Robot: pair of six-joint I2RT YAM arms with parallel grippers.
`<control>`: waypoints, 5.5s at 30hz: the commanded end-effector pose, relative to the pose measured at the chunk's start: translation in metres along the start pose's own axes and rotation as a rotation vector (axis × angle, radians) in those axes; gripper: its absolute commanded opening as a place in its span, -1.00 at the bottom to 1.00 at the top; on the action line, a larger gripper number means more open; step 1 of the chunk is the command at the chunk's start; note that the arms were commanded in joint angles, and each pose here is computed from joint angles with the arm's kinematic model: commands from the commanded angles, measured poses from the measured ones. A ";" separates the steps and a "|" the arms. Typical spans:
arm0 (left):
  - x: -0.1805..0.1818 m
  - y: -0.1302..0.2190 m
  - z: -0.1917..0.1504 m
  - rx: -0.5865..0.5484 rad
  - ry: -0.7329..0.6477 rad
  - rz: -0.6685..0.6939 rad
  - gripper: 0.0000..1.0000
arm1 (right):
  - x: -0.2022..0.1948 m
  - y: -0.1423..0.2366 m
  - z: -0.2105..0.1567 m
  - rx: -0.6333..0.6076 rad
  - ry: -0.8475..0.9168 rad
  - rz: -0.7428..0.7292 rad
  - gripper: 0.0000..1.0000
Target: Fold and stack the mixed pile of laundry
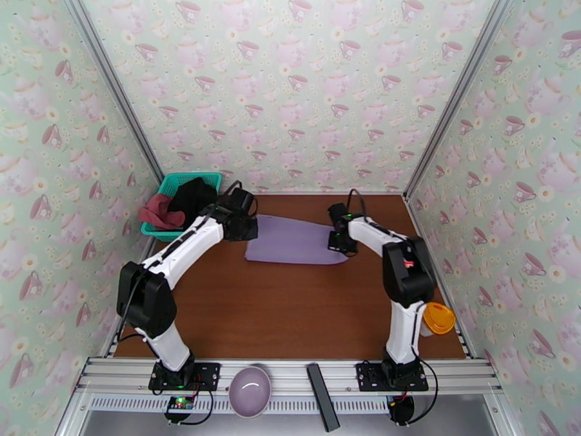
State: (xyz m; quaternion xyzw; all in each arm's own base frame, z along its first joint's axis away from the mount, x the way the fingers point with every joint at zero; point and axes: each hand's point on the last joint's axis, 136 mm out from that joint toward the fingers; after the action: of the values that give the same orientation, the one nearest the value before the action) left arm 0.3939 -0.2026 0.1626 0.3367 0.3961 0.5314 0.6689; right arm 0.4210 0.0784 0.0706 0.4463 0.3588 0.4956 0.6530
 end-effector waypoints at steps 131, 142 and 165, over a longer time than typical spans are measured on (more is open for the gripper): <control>0.039 -0.088 -0.010 0.090 0.066 -0.039 -1.00 | 0.281 0.014 -0.074 0.198 0.316 0.608 -1.00; 0.036 -0.033 0.025 -0.054 0.059 -0.017 -0.86 | 0.288 0.007 -0.090 0.225 0.325 0.631 -0.91; 0.012 -0.116 -0.102 0.192 0.112 0.048 -1.00 | 0.199 -0.006 0.090 -0.052 0.294 0.653 -0.16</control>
State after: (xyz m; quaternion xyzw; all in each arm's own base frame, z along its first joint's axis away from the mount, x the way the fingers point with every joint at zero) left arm 0.3334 -0.2091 0.0168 0.3959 0.4856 0.4982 0.5994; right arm 0.5502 0.2394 0.1131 0.4427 0.2634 0.7380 0.4358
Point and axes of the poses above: each hand's point on the last joint's axis, 136 mm out from that joint toward the fingers, its own y axis back along the fingers, its own x axis along the line the jaws close on, z = x × y, and after that the axes turned 4 degrees about -y, right-handed
